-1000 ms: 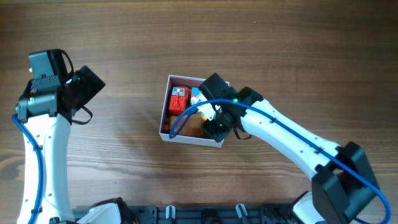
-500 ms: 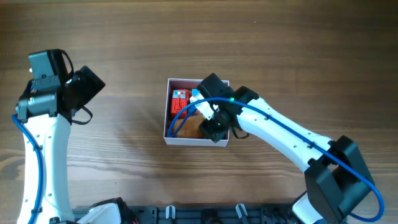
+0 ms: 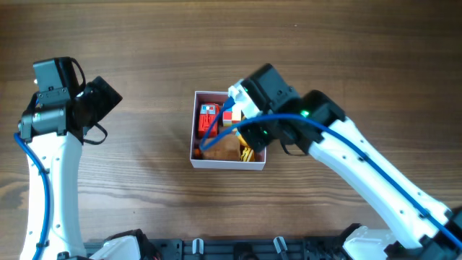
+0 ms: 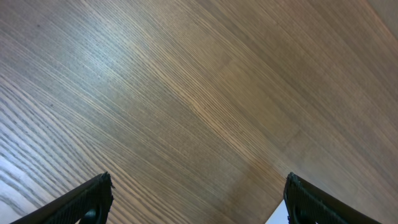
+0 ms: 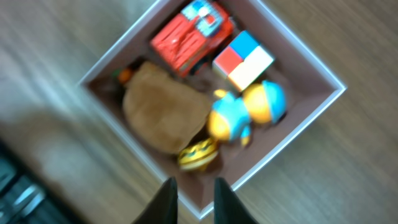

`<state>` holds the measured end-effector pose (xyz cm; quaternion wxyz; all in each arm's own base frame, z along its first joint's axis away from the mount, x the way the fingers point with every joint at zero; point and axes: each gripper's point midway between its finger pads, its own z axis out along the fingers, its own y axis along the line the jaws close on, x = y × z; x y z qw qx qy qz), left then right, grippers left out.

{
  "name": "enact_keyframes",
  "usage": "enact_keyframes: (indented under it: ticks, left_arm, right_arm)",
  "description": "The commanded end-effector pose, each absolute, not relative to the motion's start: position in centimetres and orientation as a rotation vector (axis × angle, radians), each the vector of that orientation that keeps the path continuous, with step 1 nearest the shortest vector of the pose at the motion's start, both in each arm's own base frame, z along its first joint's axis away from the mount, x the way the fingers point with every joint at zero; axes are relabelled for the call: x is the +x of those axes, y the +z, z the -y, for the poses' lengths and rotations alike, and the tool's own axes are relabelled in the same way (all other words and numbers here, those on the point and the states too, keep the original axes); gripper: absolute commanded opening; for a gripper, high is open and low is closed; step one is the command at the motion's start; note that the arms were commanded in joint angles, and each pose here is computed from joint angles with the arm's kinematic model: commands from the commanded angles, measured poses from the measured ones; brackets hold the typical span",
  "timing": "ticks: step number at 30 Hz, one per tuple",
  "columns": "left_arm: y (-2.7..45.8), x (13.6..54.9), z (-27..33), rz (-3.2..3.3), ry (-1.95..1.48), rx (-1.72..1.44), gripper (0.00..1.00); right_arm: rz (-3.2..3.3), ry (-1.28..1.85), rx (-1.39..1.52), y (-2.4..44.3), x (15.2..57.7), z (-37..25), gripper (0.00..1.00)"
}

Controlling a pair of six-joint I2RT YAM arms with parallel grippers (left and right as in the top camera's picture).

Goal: Pack container

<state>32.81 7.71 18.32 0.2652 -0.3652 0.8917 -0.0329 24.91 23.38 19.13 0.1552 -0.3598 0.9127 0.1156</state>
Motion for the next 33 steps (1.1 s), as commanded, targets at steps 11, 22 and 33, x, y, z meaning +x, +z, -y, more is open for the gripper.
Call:
enact_keyframes:
  ticks: [11, 22, 33]
  left_arm:
    - [18.1, 32.8, -7.6, -2.411, -0.106, -1.003, 0.89]
    - [18.0, 32.6, -7.6, -2.419, -0.104, -1.006, 0.89]
    - [18.0, 32.6, -7.6, -2.421, -0.103, -1.007, 0.89]
  right_arm:
    - [-2.795, 0.586, -1.36, 10.7, 15.4, -24.8, 0.04]
    - [-2.763, 0.248, -1.201, 6.0, 21.5, -24.9, 0.13]
    - [-2.72, 0.145, -1.063, 5.6, 24.4, -24.9, 0.09]
